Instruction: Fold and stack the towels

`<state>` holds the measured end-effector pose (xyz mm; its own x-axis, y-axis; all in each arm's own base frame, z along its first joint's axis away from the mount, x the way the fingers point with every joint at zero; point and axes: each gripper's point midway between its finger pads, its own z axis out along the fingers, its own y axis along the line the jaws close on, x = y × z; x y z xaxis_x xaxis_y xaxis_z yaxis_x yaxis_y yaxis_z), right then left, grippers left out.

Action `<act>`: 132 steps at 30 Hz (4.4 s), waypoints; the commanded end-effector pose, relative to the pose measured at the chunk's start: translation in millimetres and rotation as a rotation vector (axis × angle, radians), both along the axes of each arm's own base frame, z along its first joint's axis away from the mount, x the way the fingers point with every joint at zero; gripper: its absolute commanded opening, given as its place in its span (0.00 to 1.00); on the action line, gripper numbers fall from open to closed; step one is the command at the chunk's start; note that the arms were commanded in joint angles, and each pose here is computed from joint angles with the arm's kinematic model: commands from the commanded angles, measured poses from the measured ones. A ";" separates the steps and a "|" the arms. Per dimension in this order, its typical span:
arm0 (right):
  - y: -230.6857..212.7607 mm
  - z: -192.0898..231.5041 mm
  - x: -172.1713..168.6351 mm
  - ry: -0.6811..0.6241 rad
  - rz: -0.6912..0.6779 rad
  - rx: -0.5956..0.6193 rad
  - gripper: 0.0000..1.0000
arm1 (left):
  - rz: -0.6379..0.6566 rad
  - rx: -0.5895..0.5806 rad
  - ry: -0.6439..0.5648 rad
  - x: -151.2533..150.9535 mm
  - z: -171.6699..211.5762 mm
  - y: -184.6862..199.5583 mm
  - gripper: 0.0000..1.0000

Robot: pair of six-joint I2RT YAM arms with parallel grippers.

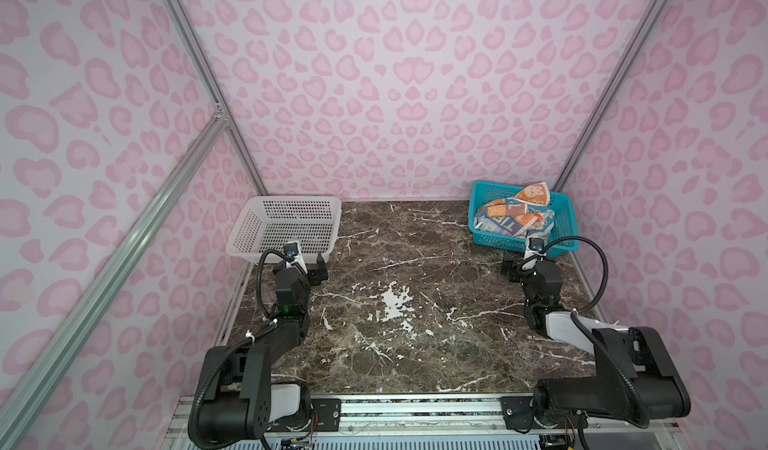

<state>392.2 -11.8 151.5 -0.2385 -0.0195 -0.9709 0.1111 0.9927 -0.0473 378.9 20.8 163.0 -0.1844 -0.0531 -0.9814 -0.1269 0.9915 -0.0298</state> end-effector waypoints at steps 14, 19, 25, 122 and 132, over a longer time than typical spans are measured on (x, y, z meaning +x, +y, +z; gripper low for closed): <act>-5.9 76.7 25.4 0.231 -0.069 0.076 0.97 | -0.278 -0.124 0.078 13.3 102.2 -65.6 0.97; -13.9 83.3 39.0 0.358 -0.103 0.127 0.93 | -0.374 -0.115 0.100 3.1 109.2 -94.9 0.97; -27.9 67.0 54.7 0.510 -0.158 0.211 0.89 | -0.477 -0.167 0.073 -12.7 123.3 -124.0 0.97; -37.9 46.8 143.5 0.617 -0.153 0.346 0.48 | -0.658 -0.252 0.275 41.8 68.7 -222.7 0.97; -14.0 16.1 114.6 0.743 -0.091 0.354 0.64 | -0.656 -0.250 0.288 45.8 64.4 -224.1 0.97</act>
